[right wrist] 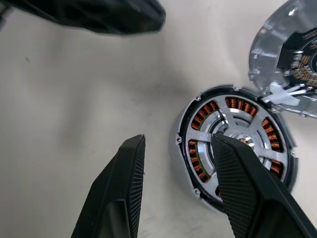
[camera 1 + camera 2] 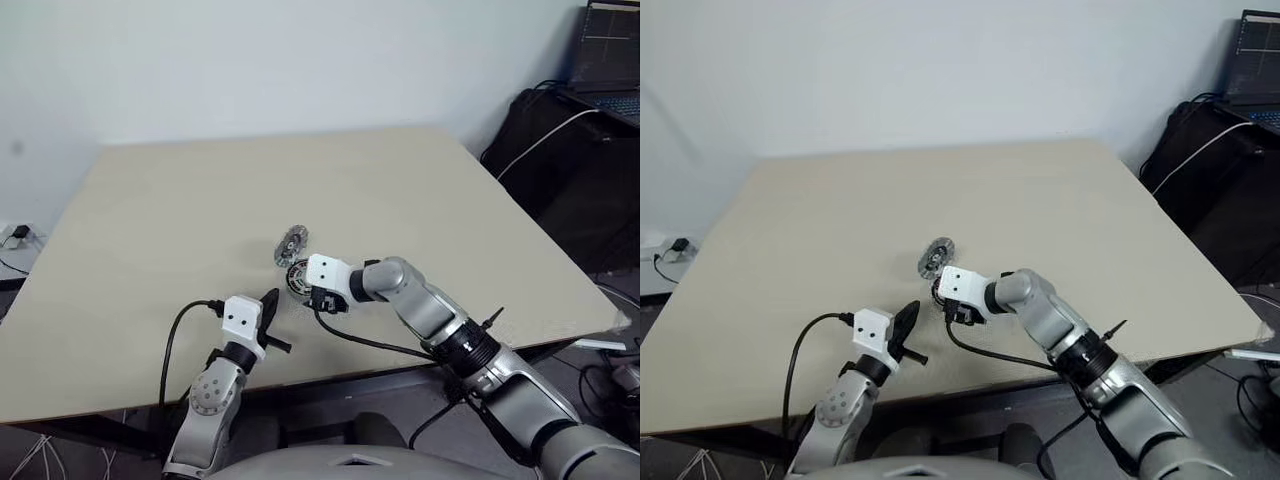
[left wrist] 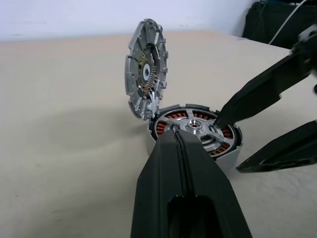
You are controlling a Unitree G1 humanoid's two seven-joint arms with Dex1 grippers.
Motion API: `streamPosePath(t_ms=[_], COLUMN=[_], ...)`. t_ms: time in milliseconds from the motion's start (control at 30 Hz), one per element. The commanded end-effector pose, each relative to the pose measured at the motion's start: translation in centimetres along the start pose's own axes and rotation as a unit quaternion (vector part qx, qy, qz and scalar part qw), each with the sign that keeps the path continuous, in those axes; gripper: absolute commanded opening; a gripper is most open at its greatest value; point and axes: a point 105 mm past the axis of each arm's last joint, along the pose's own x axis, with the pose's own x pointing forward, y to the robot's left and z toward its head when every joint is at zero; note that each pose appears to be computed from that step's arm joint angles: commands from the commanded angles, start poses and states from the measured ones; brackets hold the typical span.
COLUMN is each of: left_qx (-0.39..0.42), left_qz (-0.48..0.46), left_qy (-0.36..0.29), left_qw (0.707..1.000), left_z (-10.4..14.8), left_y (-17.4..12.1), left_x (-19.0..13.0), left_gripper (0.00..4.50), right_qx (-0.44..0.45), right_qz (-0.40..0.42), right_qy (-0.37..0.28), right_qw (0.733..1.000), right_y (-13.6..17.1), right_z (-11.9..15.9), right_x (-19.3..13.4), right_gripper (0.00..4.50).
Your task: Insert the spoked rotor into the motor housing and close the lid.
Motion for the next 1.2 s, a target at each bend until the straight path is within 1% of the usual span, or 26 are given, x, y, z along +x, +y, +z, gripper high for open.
streamPosePath(t_ms=[33,200,333,433,600,833,1033,1200], left_qx=[0.003,0.004,0.008,0.019,0.038,0.04,0.038,0.044], left_qz=[0.003,0.006,0.005,-0.001,-0.008,-0.007,-0.003,0.001], left_qy=[-0.024,-0.03,-0.034,-0.033,-0.025,-0.021,-0.019,-0.014], left_qw=[1.0,1.0,0.999,0.999,0.999,0.999,0.999,0.999], left_z=[1.0,1.1,1.2,1.1,0.7,0.4,0.2,-0.6], left_y=[0.0,0.1,0.0,0.0,-0.1,0.1,0.1,0.0], left_x=[0.2,0.1,0.0,-0.1,-0.4,-0.8,-1.1,-1.7], left_gripper=[0.0,0.0,0.0,0.0,0.0,0.0,0.0,0.0], right_qx=[-0.022,-0.022,-0.029,-0.033,-0.034,-0.015,0.066,0.133], right_qz=[-0.001,0.0,0.014,0.014,0.012,-0.005,-0.022,-0.046], right_qy=[0.006,0.029,0.051,0.061,0.058,0.046,0.009,0.0], right_qw=[1.0,0.999,0.998,0.997,0.998,0.999,0.997,0.99], right_y=[-0.8,-1.4,-1.2,-1.2,-1.3,-1.9,-1.5,-0.3], right_z=[0.4,-0.6,-1.6,-2.0,-1.9,-1.6,-0.9,-0.9], right_x=[0.2,0.6,0.6,0.6,0.7,0.3,-1.9,-4.4], right_gripper=[2.26,2.26,2.26,1.7,0.04,0.04,0.04,0.04])
